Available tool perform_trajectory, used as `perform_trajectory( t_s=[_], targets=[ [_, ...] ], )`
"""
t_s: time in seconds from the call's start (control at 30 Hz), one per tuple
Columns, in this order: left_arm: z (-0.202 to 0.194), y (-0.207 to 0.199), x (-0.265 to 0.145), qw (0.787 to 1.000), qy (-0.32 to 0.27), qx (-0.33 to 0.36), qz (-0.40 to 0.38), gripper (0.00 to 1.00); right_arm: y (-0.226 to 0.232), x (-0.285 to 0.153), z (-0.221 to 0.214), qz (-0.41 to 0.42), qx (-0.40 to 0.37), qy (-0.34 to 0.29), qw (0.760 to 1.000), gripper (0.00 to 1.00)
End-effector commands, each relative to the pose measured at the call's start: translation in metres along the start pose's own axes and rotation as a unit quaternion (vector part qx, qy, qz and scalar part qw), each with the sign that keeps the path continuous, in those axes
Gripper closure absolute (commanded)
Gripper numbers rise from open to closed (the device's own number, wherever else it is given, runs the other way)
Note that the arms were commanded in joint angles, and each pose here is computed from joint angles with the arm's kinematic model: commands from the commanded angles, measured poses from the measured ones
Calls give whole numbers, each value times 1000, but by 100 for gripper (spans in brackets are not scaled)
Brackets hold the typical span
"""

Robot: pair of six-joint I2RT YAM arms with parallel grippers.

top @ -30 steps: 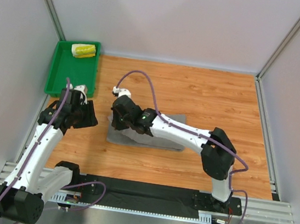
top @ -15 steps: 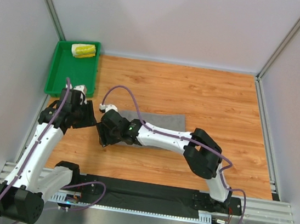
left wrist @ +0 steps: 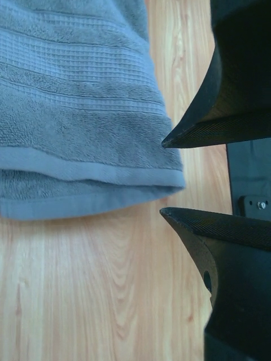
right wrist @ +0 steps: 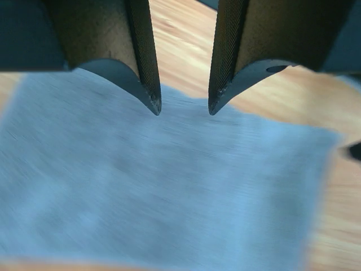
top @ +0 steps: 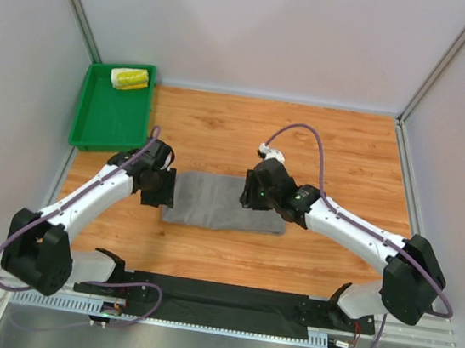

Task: Roll the towels
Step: Fold the towel

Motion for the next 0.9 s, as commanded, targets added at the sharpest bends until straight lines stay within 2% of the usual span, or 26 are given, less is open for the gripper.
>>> perform_trajectory(
  t_s=[0.0,0.03,0.13,0.4,0.53,0.7,0.87],
  targets=[
    [13,-21,17,1000,-10,-10,-9,47,-55,12,-55,-87,47,87,991,60],
    [14,-23,29,1000,9,-11,5,46,-72,13,-78,-110,56,115,986,61],
    [20,-24,55,999,31,-11,42,46,-101,5,-104,-165,87,142,972,62],
    [21,-19,96,994,56,-16,97,47,-126,-32,-135,-244,99,162,951,61],
    [22,-15,102,992,54,-16,116,48,-127,-37,-134,-242,91,158,953,61],
    [33,-14,78,991,11,-11,132,49,-118,-46,-112,-213,77,138,964,64],
    [45,-25,25,993,-51,-1,108,48,-97,-71,-64,-156,69,66,983,66]
  ],
)
Point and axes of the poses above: each gripper's point midway between its finger pads, its own x axis out along the fingers, its own y axis along the line the jaws close on, z = x × y, the point moved 7 cm from there along -x, back along the fingers, and after that the axes turned 9 degrees about -x, right-handed, at the moved point
